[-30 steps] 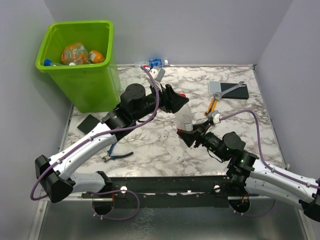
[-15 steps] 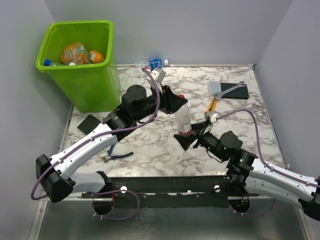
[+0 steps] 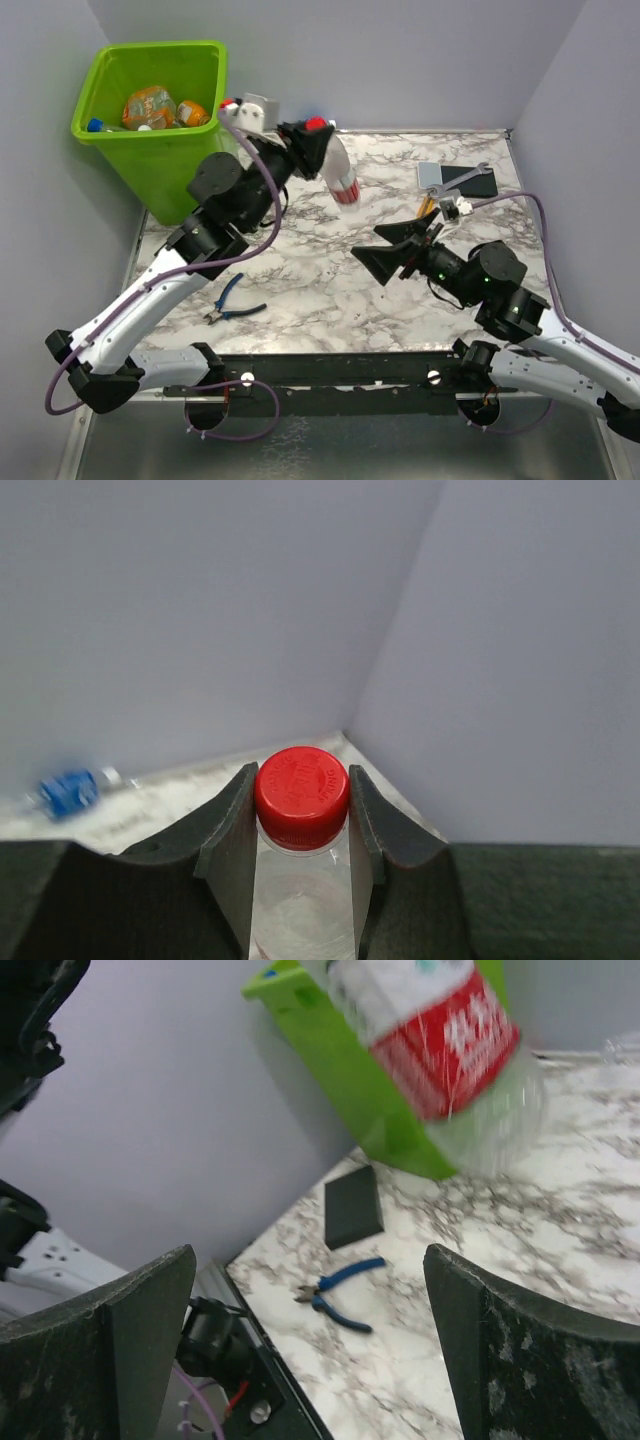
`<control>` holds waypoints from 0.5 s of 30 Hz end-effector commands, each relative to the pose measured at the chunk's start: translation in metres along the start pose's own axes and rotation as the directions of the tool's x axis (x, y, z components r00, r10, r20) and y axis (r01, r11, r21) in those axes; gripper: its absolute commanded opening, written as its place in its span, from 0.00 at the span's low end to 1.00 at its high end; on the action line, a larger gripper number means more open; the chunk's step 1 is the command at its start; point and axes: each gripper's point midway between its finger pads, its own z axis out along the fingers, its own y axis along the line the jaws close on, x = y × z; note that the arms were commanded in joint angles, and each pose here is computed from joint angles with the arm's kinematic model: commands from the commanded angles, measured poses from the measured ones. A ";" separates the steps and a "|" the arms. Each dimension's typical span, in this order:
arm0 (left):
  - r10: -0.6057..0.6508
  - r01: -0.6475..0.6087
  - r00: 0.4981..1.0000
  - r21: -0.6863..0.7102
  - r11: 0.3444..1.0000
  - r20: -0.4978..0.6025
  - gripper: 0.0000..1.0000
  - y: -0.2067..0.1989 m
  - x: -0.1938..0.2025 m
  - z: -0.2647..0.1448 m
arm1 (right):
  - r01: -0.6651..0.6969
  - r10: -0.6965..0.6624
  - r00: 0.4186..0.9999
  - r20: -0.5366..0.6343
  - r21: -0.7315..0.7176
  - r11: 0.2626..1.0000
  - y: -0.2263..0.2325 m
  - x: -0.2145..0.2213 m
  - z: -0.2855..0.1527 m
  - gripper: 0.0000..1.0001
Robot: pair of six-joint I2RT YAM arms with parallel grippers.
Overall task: Put the plastic bottles in the bin
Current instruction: Place the plastic bottle in the trash bin.
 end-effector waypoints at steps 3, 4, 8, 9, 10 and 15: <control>0.445 -0.304 0.844 -0.415 0.857 0.300 0.00 0.049 -0.154 -0.036 | -0.002 0.002 1.000 0.004 -0.068 0.998 0.017 -0.013 -0.018 1.00; 0.507 -0.327 0.810 -0.491 0.808 0.295 0.00 0.058 -0.166 -0.043 | -0.003 0.003 1.000 0.010 -0.033 0.999 0.009 -0.010 -0.021 1.00; 0.693 -0.342 0.675 -0.725 0.597 0.252 0.00 0.084 -0.206 -0.065 | -0.037 0.036 0.999 0.005 0.111 0.993 -0.028 0.014 -0.031 1.00; 0.721 -0.343 0.650 -0.753 0.562 0.242 0.00 0.090 -0.217 -0.063 | -0.040 0.040 0.999 0.003 0.127 0.991 -0.033 0.019 -0.033 1.00; 0.735 -0.337 0.640 -0.778 0.531 0.224 0.00 0.097 -0.226 -0.060 | -0.046 0.046 0.999 0.003 0.134 0.990 -0.035 0.022 -0.034 1.00; 0.685 -0.133 0.678 -0.872 0.471 0.267 0.00 0.148 -0.263 -0.060 | -0.055 0.062 0.997 -0.038 0.163 0.985 -0.042 0.037 -0.033 1.00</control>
